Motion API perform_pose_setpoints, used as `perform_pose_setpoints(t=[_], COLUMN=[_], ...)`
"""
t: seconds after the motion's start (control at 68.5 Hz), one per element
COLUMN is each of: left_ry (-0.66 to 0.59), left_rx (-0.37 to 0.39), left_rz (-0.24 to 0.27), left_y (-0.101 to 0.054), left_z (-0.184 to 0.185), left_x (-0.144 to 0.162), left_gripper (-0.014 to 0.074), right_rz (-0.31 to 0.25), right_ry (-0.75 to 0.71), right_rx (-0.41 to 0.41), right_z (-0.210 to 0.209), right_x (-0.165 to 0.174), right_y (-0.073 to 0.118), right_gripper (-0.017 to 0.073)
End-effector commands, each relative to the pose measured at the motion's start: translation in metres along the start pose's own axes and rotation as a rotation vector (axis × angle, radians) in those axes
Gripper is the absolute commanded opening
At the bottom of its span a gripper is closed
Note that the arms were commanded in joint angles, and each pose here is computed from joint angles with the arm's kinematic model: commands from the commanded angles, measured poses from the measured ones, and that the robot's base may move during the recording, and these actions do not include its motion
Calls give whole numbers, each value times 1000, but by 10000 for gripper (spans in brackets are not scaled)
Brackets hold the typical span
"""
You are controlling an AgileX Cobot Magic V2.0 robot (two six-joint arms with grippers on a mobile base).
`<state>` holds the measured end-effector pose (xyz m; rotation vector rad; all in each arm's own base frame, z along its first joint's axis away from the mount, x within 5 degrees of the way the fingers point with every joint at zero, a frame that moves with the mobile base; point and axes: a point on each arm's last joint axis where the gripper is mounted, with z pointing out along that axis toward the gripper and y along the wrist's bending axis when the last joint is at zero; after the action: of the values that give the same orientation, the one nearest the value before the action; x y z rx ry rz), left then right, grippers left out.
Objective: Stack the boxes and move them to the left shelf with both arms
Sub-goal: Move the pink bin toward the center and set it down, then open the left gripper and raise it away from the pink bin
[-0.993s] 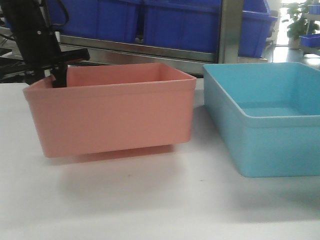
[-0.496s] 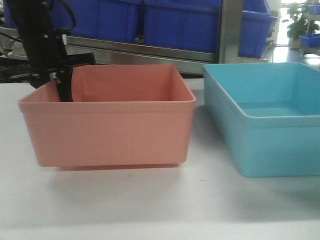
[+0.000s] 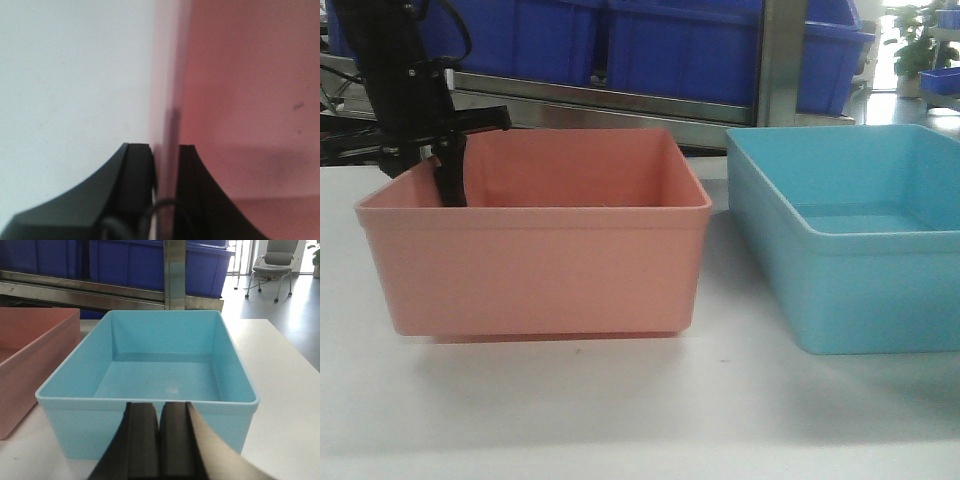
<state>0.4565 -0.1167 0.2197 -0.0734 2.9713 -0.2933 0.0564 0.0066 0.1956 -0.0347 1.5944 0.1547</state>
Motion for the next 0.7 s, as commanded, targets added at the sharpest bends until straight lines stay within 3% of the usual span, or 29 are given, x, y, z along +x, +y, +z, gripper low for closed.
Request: perform_pose_setpoints(t=[0.0, 0.292, 0.38, 0.453, 0.686], left_ry=[-17, -5, -30, -66, -218], left_rx=[47, 50, 57, 64, 10], left_rz=[17, 20, 29, 68, 153], left_y=[-12, -13, -14, -16, -12], left_z=[-41, -44, -57, -73, -137], left_x=[7, 10, 11, 14, 28], left_gripper=[93, 503, 524, 524, 486], right_rz=[-7, -7, -7, -7, -7], right_ry=[-122, -122, -122, -122, -122], right_rx=[-9, -9, -9, -9, -9], right_z=[-3, -3, -3, -3, -3], right_x=[-16, -16, -16, -16, -16], right_y=[1, 1, 1, 1, 1], right_gripper=[55, 55, 55, 55, 55])
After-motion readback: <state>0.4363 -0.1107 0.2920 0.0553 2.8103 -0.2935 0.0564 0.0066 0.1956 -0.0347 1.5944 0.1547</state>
